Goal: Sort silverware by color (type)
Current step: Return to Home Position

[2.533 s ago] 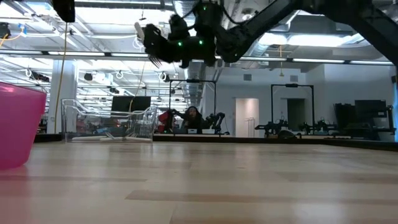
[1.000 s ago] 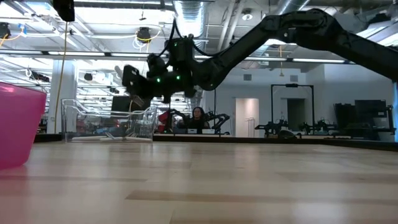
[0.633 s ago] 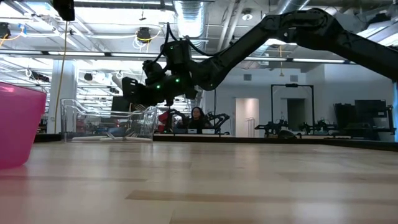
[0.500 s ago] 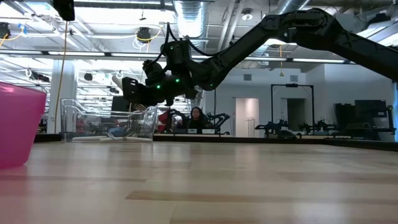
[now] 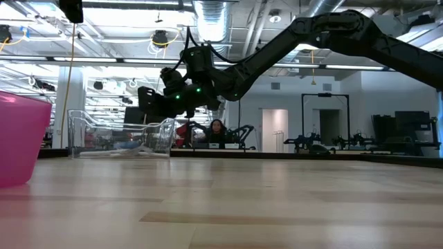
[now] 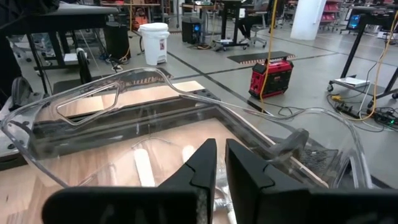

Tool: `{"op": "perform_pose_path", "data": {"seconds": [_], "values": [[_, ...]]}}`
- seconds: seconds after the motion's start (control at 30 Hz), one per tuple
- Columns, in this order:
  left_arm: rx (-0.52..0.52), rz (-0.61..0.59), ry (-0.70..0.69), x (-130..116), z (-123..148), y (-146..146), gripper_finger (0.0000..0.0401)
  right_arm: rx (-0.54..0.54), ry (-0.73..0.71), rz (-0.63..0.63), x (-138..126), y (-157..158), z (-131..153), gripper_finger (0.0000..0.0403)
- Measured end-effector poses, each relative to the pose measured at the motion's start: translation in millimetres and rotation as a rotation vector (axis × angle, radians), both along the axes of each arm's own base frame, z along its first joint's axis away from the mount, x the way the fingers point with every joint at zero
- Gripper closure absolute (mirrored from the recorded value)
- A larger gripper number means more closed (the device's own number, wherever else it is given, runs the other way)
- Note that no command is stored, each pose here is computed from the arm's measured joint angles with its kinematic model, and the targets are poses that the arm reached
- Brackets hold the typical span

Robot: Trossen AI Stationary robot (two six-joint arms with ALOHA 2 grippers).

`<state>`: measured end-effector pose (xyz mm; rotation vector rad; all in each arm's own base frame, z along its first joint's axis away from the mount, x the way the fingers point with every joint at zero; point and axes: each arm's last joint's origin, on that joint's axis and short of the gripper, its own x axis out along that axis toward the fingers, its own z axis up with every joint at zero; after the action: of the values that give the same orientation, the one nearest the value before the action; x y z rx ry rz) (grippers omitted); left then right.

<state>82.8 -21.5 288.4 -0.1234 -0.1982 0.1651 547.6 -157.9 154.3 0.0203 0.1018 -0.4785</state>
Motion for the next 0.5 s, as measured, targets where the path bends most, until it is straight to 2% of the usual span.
{"op": "perform_pose_path", "data": {"seconds": [0.23,0.5], "values": [[0.004,0.001,0.001,0.0,0.0,0.0,0.025,-0.001,-0.003,0.0,0.2,-0.1,0.8,0.034],[-0.001,0.001,-0.008,-0.2,0.9,0.1,0.025,-0.008,0.039,0.014,7.4,4.8,19.9,0.034]]}}
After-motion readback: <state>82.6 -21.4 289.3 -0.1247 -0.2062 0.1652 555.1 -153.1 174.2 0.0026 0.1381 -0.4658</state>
